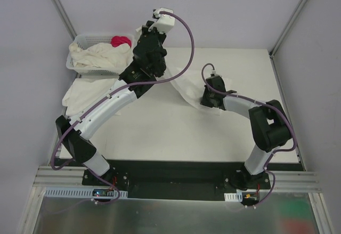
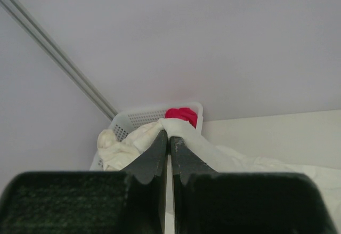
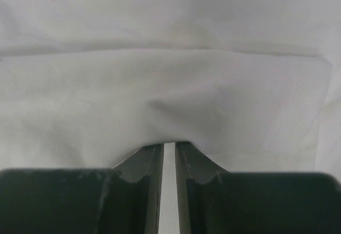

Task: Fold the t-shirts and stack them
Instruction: Flatten out the tshirt

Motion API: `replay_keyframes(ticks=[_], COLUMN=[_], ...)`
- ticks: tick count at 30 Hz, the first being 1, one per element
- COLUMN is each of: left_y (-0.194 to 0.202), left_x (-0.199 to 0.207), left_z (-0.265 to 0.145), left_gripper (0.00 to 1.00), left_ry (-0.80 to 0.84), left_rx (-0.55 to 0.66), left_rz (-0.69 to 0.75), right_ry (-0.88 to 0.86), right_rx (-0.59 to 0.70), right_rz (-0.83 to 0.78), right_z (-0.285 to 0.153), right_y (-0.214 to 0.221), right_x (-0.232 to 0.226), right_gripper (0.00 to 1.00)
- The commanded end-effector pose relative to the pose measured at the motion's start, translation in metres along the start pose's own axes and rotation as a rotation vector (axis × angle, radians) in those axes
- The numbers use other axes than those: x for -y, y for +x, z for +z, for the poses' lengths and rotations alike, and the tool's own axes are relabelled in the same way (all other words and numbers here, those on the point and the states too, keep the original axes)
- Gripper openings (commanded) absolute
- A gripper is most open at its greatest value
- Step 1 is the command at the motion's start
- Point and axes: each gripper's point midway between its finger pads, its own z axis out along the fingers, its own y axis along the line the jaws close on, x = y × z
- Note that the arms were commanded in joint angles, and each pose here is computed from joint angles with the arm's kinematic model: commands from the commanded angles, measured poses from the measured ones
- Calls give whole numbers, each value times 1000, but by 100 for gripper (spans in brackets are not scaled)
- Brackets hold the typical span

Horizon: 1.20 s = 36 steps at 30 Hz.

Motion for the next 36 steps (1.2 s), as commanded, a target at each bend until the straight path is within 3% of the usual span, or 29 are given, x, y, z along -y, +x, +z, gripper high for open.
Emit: replay_keyframes(ticks=[1,21,36], left_y=[-18,12,18], left_x=[-28,-14,-6], left_z=[-8,-11,-9], left_gripper=[0,0,0], left_ry=[-29,-13,-3], left_rx=[51,3,-7], left_rz=[-92,-69,-63], right_ry=[26,162,196], right_rx=[81,165,144], right_rz=[31,84,85], right_z=[1,38,22], right_y=[-31,-106,-96], right_x=[5,60,78], right_gripper=[17,20,33])
